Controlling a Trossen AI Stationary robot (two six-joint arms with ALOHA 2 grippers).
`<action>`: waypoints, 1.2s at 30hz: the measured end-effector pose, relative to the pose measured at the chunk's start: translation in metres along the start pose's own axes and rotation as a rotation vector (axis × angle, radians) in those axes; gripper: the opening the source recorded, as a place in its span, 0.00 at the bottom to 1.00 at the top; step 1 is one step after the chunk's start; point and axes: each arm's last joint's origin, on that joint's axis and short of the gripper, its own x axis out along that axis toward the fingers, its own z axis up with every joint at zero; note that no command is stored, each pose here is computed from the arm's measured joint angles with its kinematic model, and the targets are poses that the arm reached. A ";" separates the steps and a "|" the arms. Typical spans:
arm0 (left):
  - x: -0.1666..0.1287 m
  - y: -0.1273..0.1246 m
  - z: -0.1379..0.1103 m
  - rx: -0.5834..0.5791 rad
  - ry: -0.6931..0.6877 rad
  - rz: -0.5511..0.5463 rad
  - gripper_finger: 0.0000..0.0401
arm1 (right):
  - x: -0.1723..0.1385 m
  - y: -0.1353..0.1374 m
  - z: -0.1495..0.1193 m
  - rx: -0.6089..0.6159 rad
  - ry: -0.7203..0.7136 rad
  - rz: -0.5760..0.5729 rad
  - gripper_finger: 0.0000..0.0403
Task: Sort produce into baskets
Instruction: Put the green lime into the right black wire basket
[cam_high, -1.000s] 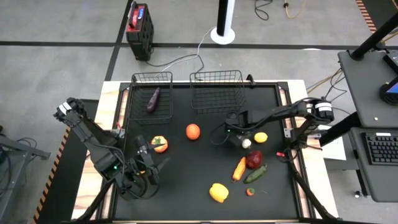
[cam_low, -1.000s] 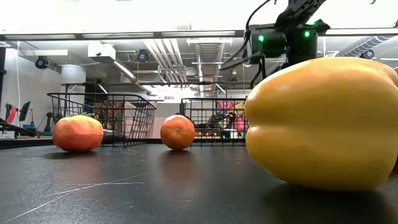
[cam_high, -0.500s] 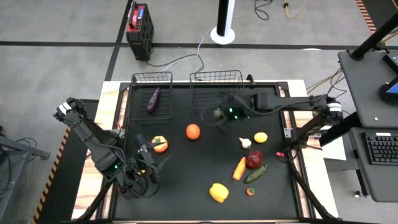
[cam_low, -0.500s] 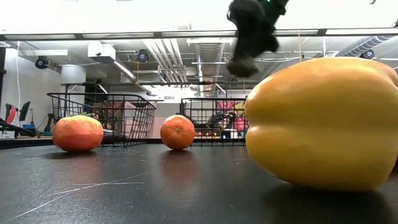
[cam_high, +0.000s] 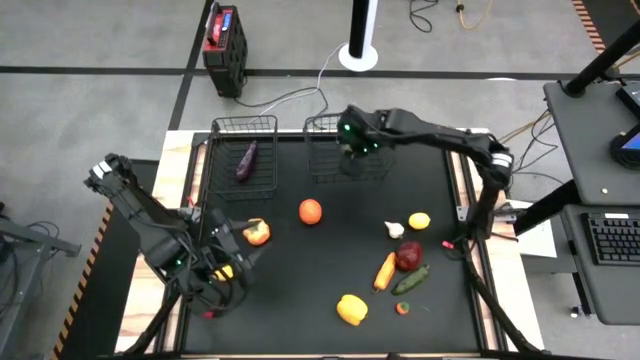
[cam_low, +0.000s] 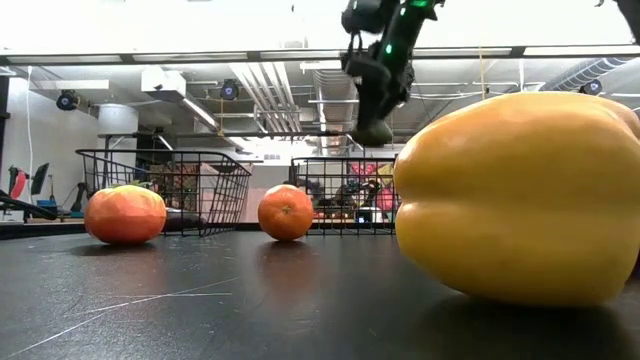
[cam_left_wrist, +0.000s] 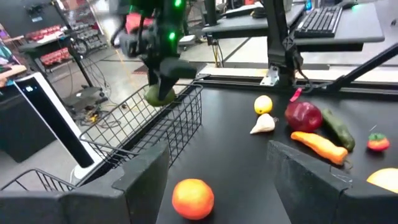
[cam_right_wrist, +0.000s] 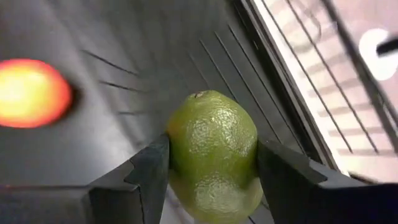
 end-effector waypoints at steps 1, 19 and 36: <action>0.000 0.001 0.000 -0.001 0.000 -0.001 0.63 | 0.007 -0.007 0.000 0.015 0.037 -0.008 0.50; -0.001 0.005 -0.002 0.050 0.008 0.015 0.63 | 0.070 -0.053 -0.004 -0.153 0.211 0.005 0.50; -0.001 0.007 -0.004 0.079 0.015 0.021 0.63 | 0.086 -0.051 -0.004 -0.403 0.215 0.063 0.50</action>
